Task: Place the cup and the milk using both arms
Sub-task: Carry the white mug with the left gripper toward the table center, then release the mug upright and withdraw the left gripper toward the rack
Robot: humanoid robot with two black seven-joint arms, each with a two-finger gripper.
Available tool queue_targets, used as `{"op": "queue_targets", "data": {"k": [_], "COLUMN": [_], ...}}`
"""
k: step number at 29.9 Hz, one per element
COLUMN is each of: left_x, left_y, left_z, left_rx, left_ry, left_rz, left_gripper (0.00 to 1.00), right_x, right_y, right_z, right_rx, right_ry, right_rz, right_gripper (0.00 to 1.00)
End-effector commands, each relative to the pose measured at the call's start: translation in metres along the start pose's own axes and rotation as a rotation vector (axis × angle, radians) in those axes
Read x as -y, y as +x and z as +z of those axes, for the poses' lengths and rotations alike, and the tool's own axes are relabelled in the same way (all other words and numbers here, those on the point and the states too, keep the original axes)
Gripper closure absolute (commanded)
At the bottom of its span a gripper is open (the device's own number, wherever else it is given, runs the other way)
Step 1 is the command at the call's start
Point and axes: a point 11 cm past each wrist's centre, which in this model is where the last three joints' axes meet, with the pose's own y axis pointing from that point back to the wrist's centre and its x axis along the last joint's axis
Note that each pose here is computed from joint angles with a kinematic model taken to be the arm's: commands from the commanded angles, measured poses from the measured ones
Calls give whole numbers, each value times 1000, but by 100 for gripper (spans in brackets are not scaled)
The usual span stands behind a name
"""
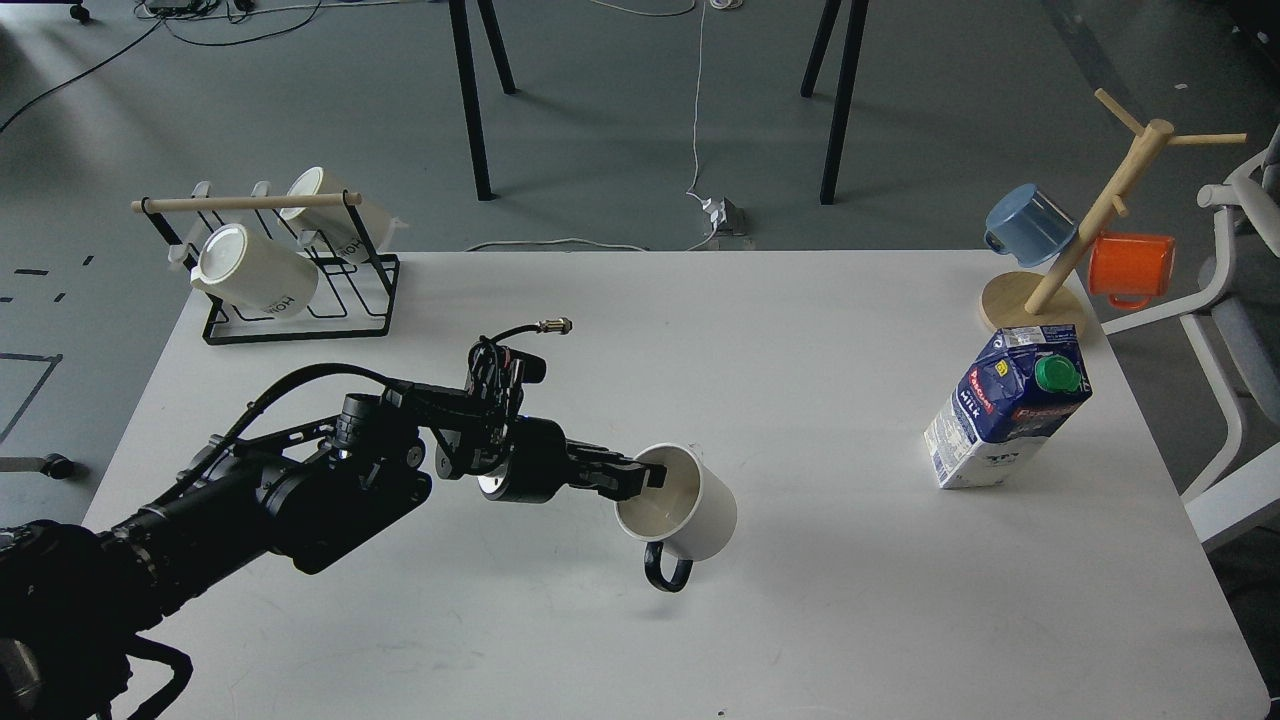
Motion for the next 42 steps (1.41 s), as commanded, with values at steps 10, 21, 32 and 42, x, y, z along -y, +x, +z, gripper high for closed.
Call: {"op": "queue_targets", "data": {"k": [10,21,32,42], "left_x": [-10,-18,-28,-74], "left_y": [-2,-3,-3,26], "left_z": [-13,-22,-32,-54], "left_rx": [-3,-7,-18,-329], "left_ry": [32,54,80,0], "left_rz": [-2,-2,4,261], "left_gripper": [81,71,38,8], "right_x": [-2,-2,-12,-35], "right_y": [2,3,14,-3], "right_z": [1,1,2,50], "right_rx": [0,5,24,279], "right_ry": [-2,-3,-1,-197], "right_rz": [6,8,36,-10], "right_gripper": [0,0,0,0]}}
